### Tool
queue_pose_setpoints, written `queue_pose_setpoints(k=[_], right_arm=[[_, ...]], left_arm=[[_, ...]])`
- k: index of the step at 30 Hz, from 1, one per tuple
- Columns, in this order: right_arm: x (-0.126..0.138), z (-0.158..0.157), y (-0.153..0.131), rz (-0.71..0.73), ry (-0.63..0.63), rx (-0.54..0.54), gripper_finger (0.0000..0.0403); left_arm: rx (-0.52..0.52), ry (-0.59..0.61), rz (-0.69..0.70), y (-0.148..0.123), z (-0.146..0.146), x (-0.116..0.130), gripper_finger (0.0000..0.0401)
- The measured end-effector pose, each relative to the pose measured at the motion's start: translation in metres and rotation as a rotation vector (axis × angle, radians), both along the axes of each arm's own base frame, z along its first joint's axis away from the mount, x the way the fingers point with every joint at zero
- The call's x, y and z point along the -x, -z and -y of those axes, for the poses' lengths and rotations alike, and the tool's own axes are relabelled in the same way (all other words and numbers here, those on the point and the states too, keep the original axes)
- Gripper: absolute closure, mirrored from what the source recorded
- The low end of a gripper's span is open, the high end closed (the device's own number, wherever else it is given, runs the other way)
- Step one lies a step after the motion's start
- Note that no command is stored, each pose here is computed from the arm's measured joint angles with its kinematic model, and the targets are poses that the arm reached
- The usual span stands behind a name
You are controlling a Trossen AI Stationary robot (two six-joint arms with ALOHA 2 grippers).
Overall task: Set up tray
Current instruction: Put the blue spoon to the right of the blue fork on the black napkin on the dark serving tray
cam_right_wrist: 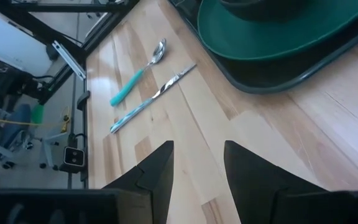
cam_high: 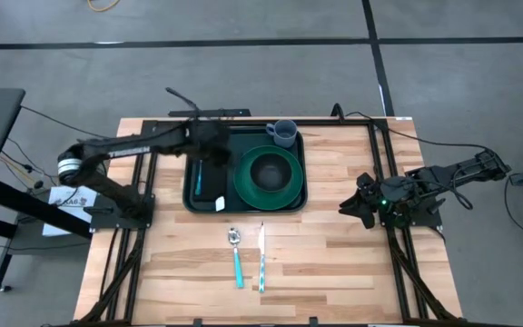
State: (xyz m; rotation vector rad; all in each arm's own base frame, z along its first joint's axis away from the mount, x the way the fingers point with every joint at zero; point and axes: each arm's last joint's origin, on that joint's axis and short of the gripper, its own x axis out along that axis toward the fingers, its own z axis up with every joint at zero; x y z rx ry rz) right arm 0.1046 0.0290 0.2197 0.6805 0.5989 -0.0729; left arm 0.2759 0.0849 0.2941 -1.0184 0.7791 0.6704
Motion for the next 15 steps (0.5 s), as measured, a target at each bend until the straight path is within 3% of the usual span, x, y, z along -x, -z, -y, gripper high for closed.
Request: queue_pose_setpoints(k=[7,15], right_arm=[[0.002,0.0,0.003,-0.036,-0.004,0.012,0.0269],[0.003,0.0,0.004,-0.042,-0.02,0.036,0.0269]], left_arm=[[0.034,0.065,0.121,-0.023,0.1,-0.019,0.0372],[0.119,-0.061,0.178,-0.011,0.199,-0.009,0.0372]])
